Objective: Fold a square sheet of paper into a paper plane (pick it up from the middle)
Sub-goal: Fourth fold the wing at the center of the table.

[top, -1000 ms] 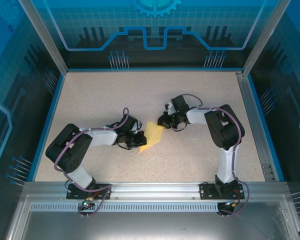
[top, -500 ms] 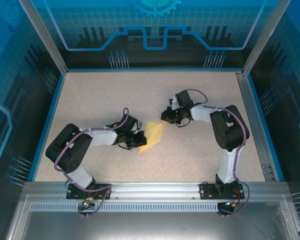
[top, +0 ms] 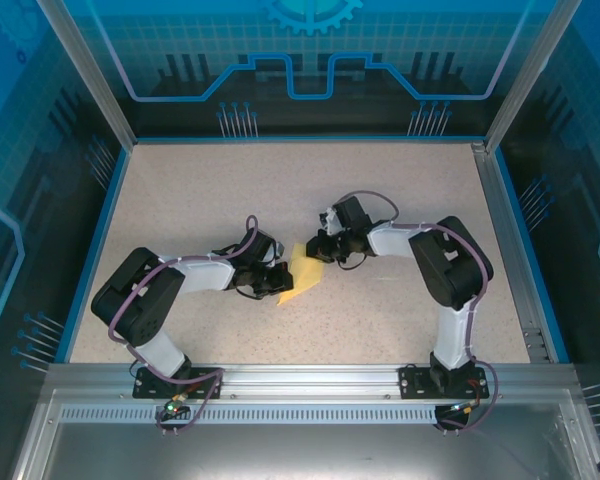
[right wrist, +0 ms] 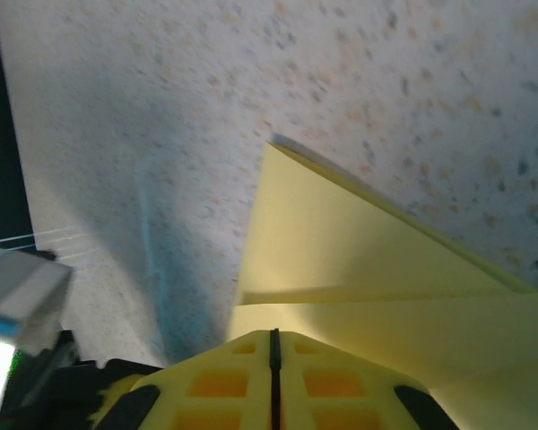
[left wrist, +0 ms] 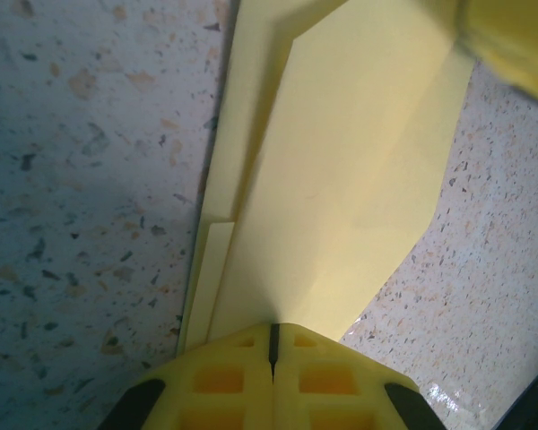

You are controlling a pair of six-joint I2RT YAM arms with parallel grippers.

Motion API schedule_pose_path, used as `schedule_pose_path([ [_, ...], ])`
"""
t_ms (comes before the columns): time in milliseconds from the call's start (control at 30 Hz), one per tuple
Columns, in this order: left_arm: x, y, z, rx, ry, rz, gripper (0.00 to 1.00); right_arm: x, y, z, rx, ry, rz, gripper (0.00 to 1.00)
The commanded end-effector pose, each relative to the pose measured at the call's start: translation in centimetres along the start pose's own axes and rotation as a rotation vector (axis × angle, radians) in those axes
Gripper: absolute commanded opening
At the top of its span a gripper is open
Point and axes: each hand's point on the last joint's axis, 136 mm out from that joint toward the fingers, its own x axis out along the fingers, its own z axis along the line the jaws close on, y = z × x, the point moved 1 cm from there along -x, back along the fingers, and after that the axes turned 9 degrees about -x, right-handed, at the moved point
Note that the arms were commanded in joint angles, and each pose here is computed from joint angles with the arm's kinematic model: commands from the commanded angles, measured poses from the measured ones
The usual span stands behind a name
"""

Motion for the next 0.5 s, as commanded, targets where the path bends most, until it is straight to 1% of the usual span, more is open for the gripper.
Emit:
schedule_pose_path([
  [0, 0.4, 1.9, 6.8, -0.068, -0.257, 0.03, 0.04, 0.7, 0.4, -2.1, 0.027, 0.038, 0.009, 0.08],
  [67, 0.5, 1.9, 6.9, -0.069, -0.26, 0.032, 0.03, 0.5, 0.2, -3.4, 0.046, 0.058, 0.003, 0.08],
  [267, 0.6, 2.0, 7.0, -0.071, -0.264, 0.036, 0.03, -1.3, -1.5, -5.2, 0.069, 0.06, -0.044, 0.08],
  [467, 0.6, 2.1, 7.1, -0.069, -0.268, 0.038, 0.03, -1.5, -2.3, -7.8, 0.123, 0.057, -0.054, 0.08],
])
